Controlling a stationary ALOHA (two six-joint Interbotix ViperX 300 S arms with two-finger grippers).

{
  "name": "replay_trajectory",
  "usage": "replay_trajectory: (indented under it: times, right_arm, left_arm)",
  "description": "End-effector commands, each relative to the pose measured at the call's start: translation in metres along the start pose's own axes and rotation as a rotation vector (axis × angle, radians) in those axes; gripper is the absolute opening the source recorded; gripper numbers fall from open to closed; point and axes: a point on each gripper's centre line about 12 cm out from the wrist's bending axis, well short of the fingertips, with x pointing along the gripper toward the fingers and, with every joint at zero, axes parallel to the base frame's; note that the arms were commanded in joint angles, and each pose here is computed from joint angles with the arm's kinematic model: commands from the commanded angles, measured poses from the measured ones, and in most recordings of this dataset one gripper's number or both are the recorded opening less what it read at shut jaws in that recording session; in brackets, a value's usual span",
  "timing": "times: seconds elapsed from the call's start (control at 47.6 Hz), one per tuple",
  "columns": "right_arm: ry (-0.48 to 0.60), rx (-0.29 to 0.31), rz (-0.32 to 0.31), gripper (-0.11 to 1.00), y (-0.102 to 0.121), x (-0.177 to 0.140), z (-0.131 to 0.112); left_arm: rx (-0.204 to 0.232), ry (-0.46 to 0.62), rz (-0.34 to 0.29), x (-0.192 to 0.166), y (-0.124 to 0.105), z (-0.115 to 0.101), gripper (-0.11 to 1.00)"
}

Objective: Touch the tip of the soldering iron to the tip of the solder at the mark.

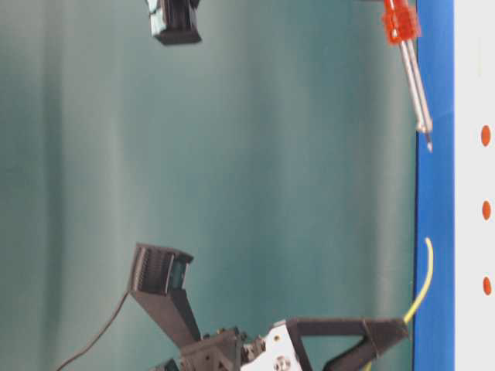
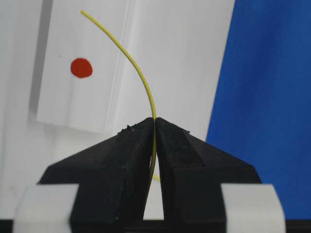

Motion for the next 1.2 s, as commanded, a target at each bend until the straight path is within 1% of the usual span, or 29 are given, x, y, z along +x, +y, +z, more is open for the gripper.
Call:
replay_trajectory:
  times: [0.0, 0.147, 0.294, 0.42, 0.631, 0.883, 1.177]
  right_arm:
    - [-0.016, 0.001, -0.005, 0.06, -0.002, -0.009, 0.001]
    - [0.002, -0.013, -0.018, 0.06, -0.004, -0.01, -0.003]
    - [0.006, -0.025, -0.028, 0.06, -0.006, -0.01, -0.004]
    - [0.007, -0.026, -0.029, 0.06, -0.006, -0.009, -0.004]
    - [0.009, -0.025, -0.03, 0.06, -0.006, -0.008, -0.004]
    - [0.016, -0.025, -0.031, 0.06, -0.006, -0.007, -0.007]
    - [0.014, -0.025, -0.03, 0.06, -0.006, -0.007, -0.007]
  left_arm:
    - [0.004, -0.046, -0.005, -0.006, -0.002, 0.015, 0.02]
    - [0.007, -0.053, -0.006, -0.001, -0.003, 0.027, 0.02]
    - [0.001, -0.066, -0.008, 0.003, -0.005, 0.04, 0.02]
    - [0.001, -0.061, -0.011, 0.016, -0.008, 0.051, 0.02]
    - [0.016, -0.041, -0.017, 0.041, -0.017, 0.065, 0.02]
    - [0.001, -0.015, -0.004, 0.058, -0.009, 0.064, 0.02]
    - [-0.001, -0.012, 0.0, 0.074, -0.006, 0.062, 0.02]
